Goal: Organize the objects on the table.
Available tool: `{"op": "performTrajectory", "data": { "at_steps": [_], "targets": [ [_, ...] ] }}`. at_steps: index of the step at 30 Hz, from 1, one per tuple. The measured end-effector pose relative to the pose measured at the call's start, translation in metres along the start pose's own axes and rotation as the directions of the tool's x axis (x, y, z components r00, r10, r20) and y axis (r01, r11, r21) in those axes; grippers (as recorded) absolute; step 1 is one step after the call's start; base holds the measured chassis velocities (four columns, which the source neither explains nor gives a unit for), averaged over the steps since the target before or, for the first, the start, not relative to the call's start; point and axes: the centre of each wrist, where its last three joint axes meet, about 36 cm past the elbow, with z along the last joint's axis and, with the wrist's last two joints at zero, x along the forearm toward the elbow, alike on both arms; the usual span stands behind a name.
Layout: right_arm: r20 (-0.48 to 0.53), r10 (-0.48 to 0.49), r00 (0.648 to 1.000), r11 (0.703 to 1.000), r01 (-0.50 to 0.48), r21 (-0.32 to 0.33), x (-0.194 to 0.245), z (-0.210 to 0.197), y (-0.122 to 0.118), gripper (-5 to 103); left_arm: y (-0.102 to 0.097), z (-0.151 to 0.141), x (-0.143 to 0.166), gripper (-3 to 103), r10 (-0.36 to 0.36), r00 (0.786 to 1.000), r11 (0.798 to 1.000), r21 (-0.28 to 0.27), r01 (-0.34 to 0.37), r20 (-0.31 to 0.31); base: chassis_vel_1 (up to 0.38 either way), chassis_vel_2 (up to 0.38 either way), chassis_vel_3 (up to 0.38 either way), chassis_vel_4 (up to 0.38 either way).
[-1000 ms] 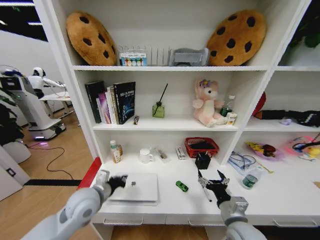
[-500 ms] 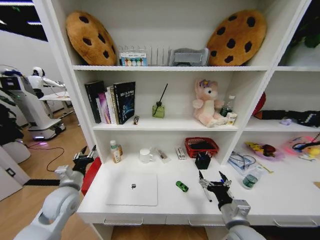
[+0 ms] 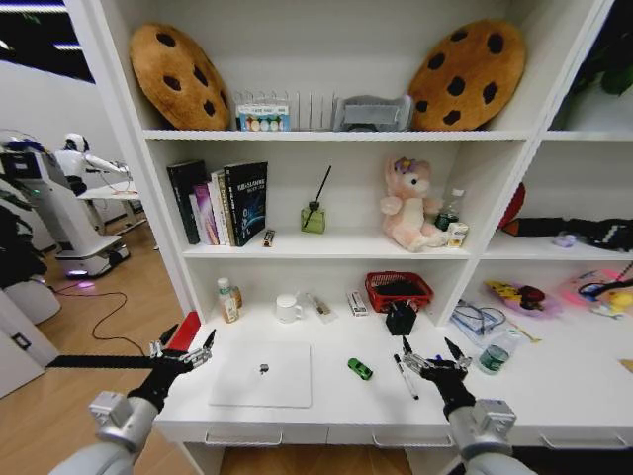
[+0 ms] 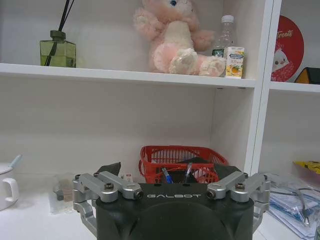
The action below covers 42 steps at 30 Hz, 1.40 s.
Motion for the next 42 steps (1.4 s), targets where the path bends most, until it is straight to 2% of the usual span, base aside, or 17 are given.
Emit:
{"op": "performTrajectory", "data": {
  "at_steps": [7,27,42],
  "targets": [
    [0.002,-0.001,1.0,1.0,0.001,-0.003,0.001,-0.002,0.002,100,0.0,-0.002,-0.002,100,-0.024,1.0,1.0,0.005,0.024,-0.002,0.0,0.0,0.0,0.0],
    [-0.026,-0.028,0.999,1.0,0.028,0.009,0.005,-0.014,0.001,100,0.0,-0.003,-0.003,100,-0.025,1.0,1.0,0.008,0.025,-0.002,-0.005,-0.006,0.006,0.005],
    [-0.012,-0.046,0.999,0.999,0.046,0.002,0.005,-0.014,0.002,100,0.0,-0.003,-0.003,100,-0.025,1.0,1.0,0.009,0.025,-0.004,-0.176,-0.207,0.189,0.179]
  ]
}}
